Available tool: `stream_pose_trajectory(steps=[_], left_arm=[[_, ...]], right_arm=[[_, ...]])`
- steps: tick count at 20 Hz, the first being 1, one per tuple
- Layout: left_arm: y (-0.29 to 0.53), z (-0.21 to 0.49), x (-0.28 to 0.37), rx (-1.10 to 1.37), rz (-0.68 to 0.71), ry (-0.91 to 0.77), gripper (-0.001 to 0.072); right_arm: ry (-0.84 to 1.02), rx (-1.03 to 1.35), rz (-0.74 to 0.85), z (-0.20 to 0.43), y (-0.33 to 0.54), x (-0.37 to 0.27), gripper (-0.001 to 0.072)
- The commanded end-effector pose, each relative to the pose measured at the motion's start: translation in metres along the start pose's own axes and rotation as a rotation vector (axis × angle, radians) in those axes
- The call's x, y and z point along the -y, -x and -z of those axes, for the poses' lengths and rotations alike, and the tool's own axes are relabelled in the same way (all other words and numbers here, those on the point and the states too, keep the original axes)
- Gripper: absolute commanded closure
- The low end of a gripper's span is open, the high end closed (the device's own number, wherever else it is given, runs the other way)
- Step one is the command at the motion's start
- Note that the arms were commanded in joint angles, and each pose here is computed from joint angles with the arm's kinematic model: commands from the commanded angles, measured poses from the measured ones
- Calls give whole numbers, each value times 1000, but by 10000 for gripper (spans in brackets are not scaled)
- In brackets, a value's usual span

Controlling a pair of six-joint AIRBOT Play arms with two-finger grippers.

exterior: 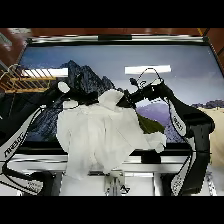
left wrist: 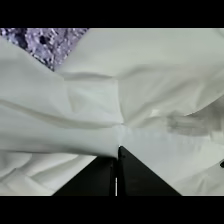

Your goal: Fold the shirts.

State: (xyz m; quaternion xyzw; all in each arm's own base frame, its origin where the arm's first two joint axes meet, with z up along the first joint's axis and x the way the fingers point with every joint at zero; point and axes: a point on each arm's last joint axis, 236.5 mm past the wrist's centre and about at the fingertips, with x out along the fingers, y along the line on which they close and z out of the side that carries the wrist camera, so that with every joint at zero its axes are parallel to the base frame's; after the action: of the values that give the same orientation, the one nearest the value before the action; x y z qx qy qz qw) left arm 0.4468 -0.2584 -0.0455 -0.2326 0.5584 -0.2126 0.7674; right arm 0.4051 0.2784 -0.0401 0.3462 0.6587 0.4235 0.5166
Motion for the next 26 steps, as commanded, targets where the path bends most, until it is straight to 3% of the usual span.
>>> stream_pose_trajectory(steps=[1, 2, 3, 8, 13, 16, 20, 26], left_arm=[[5, -14, 11, 39, 29, -35, 659], [9, -19, 18, 45, 38, -63, 660], [14, -25, 25, 52, 50, -85, 660], [39, -46, 61, 78, 102, -165, 660], [56, -67, 74, 131, 119, -185, 660], [61, -74, 69, 146, 117, -167, 660], [61, -74, 69, 145, 117, -163, 660], [72, -88, 49, 172, 102, -104, 660]], right_arm=[[1, 2, -21, 0, 0, -5, 611], [-1, 3, -21, -1, 1, -5, 323], [-1, 4, -27, -1, 5, -6, 104], [116, 166, 46, -17, 70, -27, 105], [493, 234, 611, -2, 115, -49, 105], [686, 250, 826, 8, 88, -91, 105], [763, 428, 885, -6, 7, -136, 106], [882, 443, 986, -13, -73, -120, 106]])
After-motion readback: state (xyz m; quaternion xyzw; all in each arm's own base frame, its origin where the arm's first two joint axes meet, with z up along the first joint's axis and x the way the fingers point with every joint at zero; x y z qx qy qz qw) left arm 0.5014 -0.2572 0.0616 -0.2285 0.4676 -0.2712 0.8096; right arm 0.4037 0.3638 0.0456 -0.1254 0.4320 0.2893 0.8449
